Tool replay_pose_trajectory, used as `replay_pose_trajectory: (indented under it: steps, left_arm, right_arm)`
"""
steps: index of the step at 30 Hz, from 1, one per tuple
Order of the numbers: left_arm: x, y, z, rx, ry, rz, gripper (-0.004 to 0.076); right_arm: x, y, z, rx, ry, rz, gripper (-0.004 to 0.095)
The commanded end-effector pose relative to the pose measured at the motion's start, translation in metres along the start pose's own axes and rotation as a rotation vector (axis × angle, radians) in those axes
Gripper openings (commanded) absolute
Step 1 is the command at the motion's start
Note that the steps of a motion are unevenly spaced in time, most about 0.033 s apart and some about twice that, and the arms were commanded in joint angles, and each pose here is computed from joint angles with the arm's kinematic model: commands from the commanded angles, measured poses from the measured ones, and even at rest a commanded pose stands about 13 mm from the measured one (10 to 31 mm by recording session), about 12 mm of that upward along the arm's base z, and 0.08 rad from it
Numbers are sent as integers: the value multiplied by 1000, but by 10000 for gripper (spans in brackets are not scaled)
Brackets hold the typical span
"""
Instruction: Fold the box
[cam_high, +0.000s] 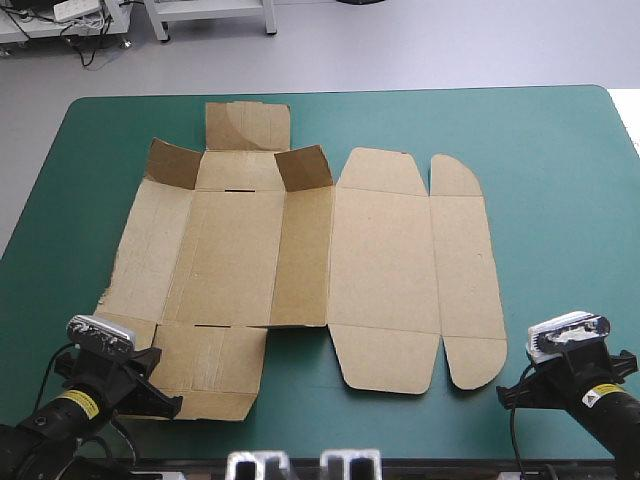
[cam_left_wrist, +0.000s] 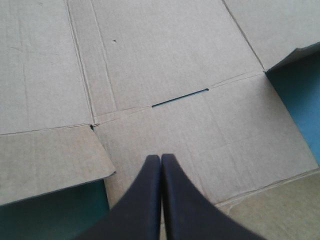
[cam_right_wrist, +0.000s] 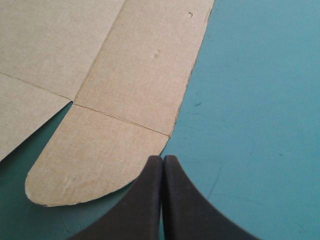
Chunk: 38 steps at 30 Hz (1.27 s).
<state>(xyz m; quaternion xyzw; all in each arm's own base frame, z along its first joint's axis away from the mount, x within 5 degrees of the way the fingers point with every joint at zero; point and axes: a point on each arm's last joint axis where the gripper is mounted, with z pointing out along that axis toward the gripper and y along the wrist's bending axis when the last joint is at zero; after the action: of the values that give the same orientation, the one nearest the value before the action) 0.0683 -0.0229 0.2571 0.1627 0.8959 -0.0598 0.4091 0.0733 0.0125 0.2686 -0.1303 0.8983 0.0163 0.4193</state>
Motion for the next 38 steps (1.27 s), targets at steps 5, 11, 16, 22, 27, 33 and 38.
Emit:
replay_pose_trajectory:
  steps: [5, 11, 16, 22, 27, 33, 38]
  left_arm:
    - [-13, 0, -6, 8, -82, -14, -10]
    - [-13, 0, -6, 8, -82, -14, -10]
    - [-14, -2, -6, 20, -84, -26, -10]
    - [-39, -11, -24, 149, -197, -151, -10]
    - [-80, -10, -38, 156, -216, -147, -10]
    - [-137, -7, -14, 143, -78, -40, -6]
    - [-172, 3, 26, 161, 77, -1, 17]
  right_arm:
    - [-11, -2, -4, 16, -66, 0, -24]
    - [-11, -2, -4, 16, -66, 0, -24]
    - [-11, -2, -4, 16, -66, 0, -24]
    - [-11, -2, -4, 11, -69, 5, -24]
    - [-12, 0, -4, -7, -76, 23, -24]
    - [-12, 1, -4, -15, -76, 30, -24]
    - [-12, 1, -4, -13, -76, 12, -24]
